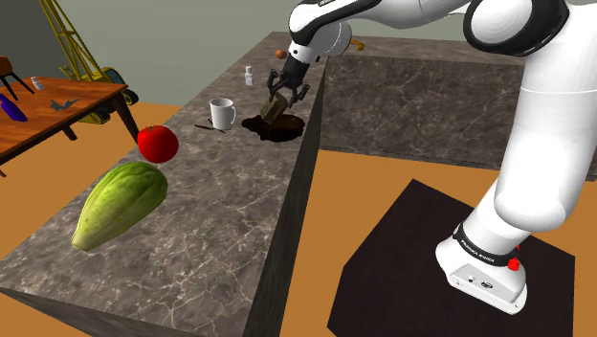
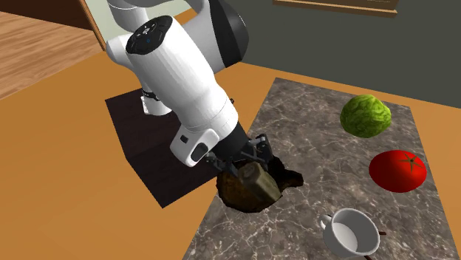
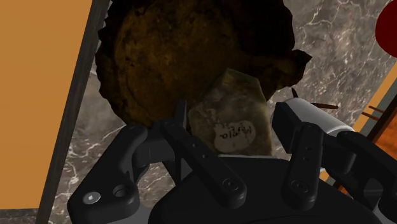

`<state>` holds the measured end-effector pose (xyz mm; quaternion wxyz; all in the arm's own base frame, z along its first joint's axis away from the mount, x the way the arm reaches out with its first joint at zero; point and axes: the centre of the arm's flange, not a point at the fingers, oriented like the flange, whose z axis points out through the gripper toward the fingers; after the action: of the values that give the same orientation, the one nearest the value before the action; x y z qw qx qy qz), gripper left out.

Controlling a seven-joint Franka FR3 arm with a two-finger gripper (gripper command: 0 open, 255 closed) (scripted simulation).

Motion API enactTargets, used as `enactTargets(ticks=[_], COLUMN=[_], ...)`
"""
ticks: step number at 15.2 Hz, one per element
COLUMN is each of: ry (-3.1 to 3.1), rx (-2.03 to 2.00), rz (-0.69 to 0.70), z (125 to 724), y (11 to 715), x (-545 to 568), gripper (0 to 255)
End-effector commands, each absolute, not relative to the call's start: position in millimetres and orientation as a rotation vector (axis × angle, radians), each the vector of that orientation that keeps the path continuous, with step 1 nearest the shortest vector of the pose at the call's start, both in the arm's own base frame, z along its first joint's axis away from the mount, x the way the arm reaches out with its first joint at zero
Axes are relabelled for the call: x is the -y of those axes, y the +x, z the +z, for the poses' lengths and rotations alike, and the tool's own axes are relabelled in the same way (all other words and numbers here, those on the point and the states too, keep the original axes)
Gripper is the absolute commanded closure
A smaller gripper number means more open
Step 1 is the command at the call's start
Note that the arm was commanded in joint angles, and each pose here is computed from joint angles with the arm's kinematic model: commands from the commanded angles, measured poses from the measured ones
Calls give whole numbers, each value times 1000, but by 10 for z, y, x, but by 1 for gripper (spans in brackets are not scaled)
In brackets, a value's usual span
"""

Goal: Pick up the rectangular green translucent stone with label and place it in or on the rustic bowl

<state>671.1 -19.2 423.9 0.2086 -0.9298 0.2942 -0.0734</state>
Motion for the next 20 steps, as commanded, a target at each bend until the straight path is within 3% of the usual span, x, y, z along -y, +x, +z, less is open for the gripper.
enactTargets(ticks=[1,2,3,8,12,20], ry=[-2587,-2587,-2587,-2587,-2587,-2587], rx=[-819,-819,-819,-819,-819,-819], rz=[-205,-205,-205,-205,-205,-205], z=[4240,4240,4241,4240,4691,4691], y=[6711,6711,6711,6711,6581,6581], x=[192,192,192,192,365,364], gripper=[255,255,0,0,0,0])
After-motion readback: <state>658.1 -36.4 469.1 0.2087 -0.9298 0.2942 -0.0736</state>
